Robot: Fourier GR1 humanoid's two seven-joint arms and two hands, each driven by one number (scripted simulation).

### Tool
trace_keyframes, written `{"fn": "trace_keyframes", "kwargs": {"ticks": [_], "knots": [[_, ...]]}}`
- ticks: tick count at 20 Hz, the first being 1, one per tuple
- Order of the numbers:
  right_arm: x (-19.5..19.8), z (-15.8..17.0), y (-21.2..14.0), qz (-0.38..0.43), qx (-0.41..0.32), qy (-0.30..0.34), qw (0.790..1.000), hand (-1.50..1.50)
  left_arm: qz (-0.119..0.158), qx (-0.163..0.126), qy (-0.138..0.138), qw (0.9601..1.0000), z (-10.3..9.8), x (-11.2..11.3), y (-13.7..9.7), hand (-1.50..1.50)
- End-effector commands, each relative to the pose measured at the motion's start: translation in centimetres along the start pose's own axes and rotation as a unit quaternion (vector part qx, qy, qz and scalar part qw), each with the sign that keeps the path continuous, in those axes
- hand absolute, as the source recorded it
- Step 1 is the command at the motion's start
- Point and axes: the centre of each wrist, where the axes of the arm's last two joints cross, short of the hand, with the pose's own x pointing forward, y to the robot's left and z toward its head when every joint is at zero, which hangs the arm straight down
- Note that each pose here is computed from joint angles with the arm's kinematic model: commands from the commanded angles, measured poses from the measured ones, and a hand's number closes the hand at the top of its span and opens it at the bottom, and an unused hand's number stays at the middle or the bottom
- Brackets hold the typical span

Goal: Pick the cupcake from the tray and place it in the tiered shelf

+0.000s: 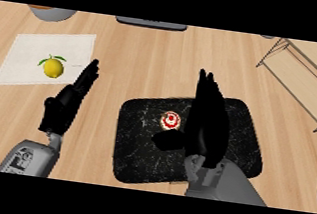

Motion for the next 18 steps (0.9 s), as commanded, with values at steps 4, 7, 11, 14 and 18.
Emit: {"fn": "trace_keyframes", "kwargs": {"ticks": [4, 7, 11, 14, 18], "knots": [[0.7, 0.8, 0.9, 0.013, -0.008, 0.1, 0.995, -1.5, 0.007, -0.004, 0.008, 0.9999, -0.3, 0.7, -0.9, 0.0], [1.7, -0.5, 0.7, 0.019, -0.005, 0.108, 0.994, -1.5, -0.003, -0.002, 0.001, 1.0, 0.3, -0.6, -0.2, 0.0], [0.9, -0.3, 0.4, 0.018, 0.006, 0.118, 0.993, -1.5, 0.0, -0.002, 0.0, 1.0, 0.8, -0.7, 1.2, 0.0], [0.5, -0.6, 1.1, 0.019, 0.002, 0.128, 0.992, -1.5, -0.004, -0.005, -0.008, 0.9999, 0.4, -0.5, 1.0, 0.0], [1.2, -1.1, 0.6, 0.02, 0.001, 0.127, 0.992, -1.5, -0.001, 0.002, -0.001, 1.0, 0.2, -0.3, 0.0, 0.0]]}}
